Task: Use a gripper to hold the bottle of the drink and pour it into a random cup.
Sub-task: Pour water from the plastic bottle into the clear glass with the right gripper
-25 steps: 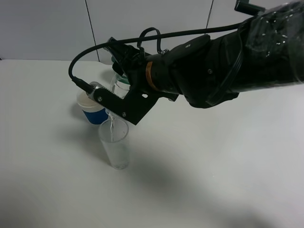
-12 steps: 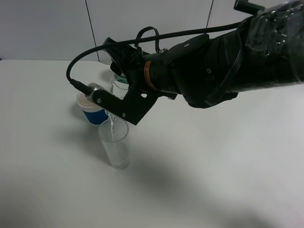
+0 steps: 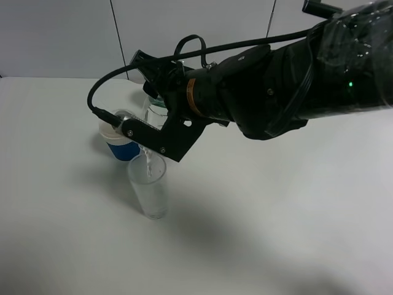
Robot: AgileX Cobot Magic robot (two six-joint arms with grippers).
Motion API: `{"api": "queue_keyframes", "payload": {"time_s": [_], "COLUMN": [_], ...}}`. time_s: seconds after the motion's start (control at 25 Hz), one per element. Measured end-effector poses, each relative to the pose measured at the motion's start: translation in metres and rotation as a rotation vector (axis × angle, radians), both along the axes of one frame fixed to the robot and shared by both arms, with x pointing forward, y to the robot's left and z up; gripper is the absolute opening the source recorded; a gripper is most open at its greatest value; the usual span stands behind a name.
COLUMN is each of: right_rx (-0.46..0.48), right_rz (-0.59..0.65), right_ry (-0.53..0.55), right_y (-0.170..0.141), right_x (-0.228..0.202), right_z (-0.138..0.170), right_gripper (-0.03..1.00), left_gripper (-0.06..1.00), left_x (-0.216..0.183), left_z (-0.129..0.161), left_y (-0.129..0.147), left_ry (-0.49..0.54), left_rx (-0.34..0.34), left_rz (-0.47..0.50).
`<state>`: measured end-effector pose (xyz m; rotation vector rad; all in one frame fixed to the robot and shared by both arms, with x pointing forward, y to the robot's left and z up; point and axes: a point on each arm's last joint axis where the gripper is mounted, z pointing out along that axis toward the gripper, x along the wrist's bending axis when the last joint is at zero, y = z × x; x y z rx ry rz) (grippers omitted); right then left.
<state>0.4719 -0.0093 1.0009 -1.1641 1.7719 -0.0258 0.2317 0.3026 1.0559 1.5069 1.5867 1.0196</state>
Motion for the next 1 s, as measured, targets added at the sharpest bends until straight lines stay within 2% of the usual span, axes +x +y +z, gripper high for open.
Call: {"api": "queue_keyframes", "payload": {"time_s": [1.0], "right_rx": [-0.033], "right_rz": [0.013], "right_ry": [-0.023], "right_y": [-0.0007], "right_x": [0.0005], "right_z": [0.0002], "right_gripper": [0.55], "left_gripper": [0.98], "left_x": [0.0], "left_z": [0.0], "left_y": [-0.0001], "left_ry": [0.0], "left_rx": [-0.001], "left_rz": [-0.001]}}
